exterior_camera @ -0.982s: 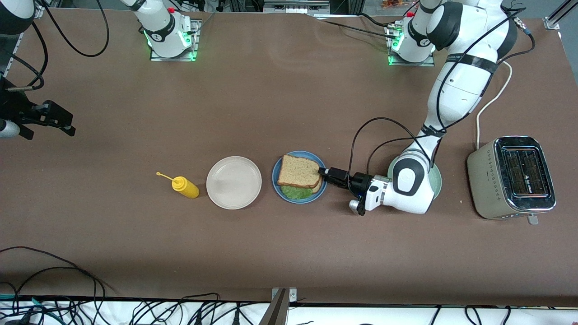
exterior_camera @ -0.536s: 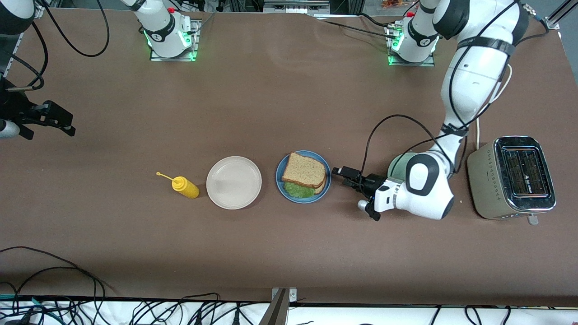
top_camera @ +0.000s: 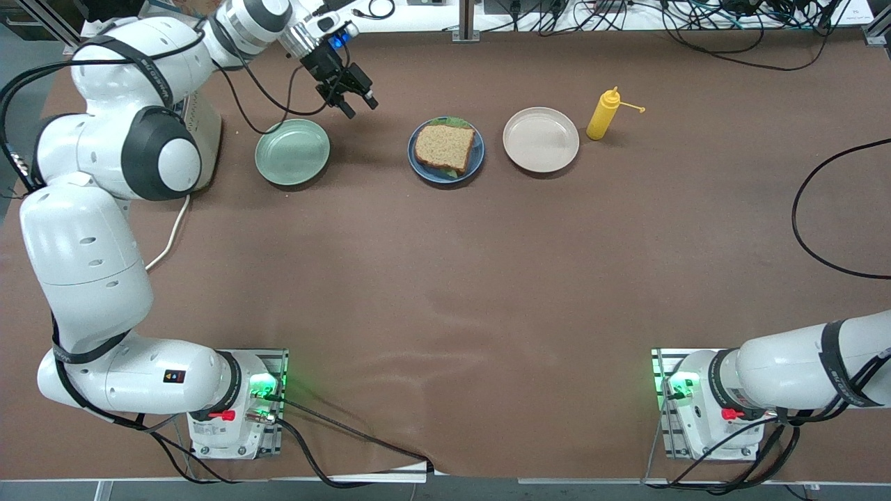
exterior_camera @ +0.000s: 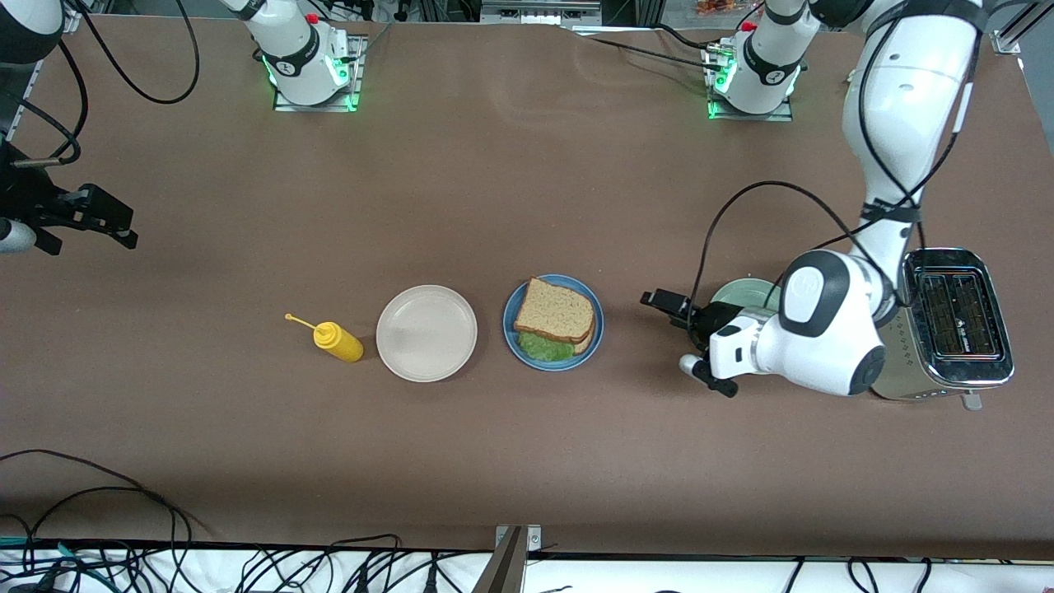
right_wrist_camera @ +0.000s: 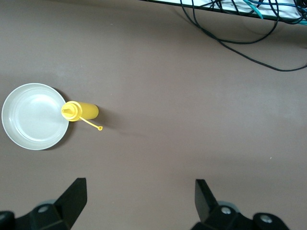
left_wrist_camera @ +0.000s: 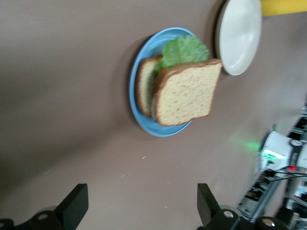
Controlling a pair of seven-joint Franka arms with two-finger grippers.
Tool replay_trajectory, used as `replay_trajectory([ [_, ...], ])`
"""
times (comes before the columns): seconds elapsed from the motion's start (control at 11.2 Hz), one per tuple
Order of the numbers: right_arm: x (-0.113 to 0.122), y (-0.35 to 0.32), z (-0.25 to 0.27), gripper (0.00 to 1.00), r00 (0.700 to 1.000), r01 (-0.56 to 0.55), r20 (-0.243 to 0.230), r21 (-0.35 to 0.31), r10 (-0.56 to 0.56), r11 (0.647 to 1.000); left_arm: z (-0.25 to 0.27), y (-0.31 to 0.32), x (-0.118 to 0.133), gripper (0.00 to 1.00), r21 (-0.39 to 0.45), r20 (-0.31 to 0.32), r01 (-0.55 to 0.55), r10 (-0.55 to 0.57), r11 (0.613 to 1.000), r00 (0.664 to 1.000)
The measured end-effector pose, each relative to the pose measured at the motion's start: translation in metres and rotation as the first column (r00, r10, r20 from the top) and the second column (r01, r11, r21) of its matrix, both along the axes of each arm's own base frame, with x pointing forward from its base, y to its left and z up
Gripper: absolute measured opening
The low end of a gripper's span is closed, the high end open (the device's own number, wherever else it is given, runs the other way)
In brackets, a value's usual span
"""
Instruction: Make sandwich in blue plate with both arms
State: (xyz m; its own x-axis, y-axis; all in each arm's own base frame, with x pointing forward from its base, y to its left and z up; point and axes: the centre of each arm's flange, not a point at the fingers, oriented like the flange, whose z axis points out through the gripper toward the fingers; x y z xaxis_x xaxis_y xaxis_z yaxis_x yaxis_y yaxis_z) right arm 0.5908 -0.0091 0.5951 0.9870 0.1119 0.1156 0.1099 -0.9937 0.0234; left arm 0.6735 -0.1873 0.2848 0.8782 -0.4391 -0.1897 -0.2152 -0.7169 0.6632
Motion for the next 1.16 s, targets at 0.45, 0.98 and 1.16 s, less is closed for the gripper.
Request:
replay_trajectory([
  [0.45,0.000,0.001,0.000,1.00,1.000,0.002,0.000,0.014,-0.002,1.000,0.116,0.047,-0.004,1.00,0.285,0.156,0.015,-0.061,0.958,0.986],
  [0.98,0.000,-0.015,0.001,1.00,0.999,0.054,0.001,0.116,-0.054,0.992,0.275,0.091,-0.052,1.00,0.505,0.299,-0.036,-0.136,0.862,0.944],
  [1.16,0.000,-0.015,0.000,1.00,0.999,0.053,0.000,0.116,-0.053,0.992,0.313,0.092,-0.076,1.00,0.527,0.320,-0.108,-0.079,0.843,0.944],
])
